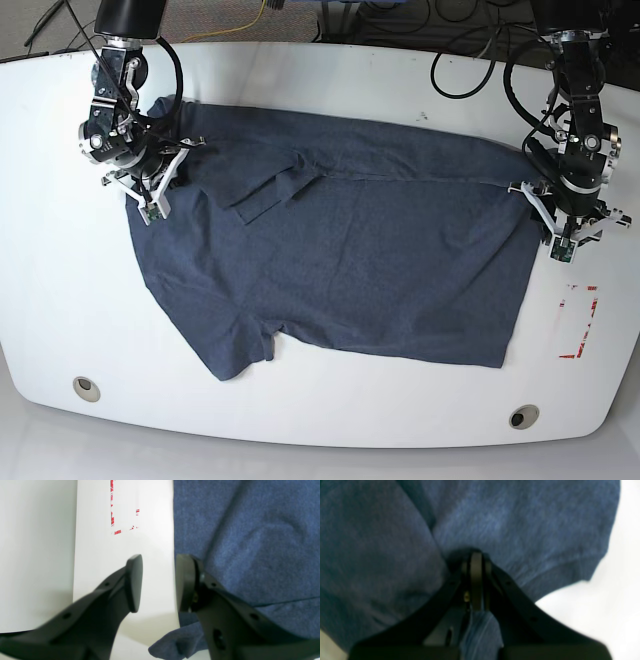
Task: Layout the t-shirt on the table in an organized manner, then fold the t-shirt properly
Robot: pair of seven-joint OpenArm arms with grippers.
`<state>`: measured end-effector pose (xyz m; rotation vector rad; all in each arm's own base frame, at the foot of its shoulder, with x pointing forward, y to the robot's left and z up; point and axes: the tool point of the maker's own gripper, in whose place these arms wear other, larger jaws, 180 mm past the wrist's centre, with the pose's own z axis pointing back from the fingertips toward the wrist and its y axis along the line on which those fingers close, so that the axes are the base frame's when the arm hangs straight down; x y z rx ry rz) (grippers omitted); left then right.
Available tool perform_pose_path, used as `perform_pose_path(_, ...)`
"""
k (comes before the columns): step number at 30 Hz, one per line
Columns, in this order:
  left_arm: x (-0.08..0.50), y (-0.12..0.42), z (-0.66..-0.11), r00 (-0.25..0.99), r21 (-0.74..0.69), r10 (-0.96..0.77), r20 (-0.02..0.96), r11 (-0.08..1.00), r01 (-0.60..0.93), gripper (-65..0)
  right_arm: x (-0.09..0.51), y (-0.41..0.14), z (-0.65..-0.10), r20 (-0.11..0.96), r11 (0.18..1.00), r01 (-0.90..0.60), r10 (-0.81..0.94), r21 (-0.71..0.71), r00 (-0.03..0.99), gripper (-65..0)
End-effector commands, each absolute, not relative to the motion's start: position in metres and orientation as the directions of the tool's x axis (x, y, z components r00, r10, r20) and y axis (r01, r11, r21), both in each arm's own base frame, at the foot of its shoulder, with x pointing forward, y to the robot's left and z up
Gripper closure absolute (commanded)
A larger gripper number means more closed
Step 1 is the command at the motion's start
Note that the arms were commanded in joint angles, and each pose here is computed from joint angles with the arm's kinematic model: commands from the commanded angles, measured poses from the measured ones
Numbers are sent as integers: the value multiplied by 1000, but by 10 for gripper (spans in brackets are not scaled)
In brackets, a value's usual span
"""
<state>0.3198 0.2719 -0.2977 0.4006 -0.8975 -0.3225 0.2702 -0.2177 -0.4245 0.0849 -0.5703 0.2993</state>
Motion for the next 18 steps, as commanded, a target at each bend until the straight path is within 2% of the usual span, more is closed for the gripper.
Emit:
perform_pose_path(1,324,273,-285,551,485,-450,703,870,91,-196,271,-227,-430,532,957,-289,244,1,811,0)
perform_pose_path(18,293,273,-317,619,471,-450,643,870,144,-199,291,-266,-441,505,930,-360,345,-72,791,-1)
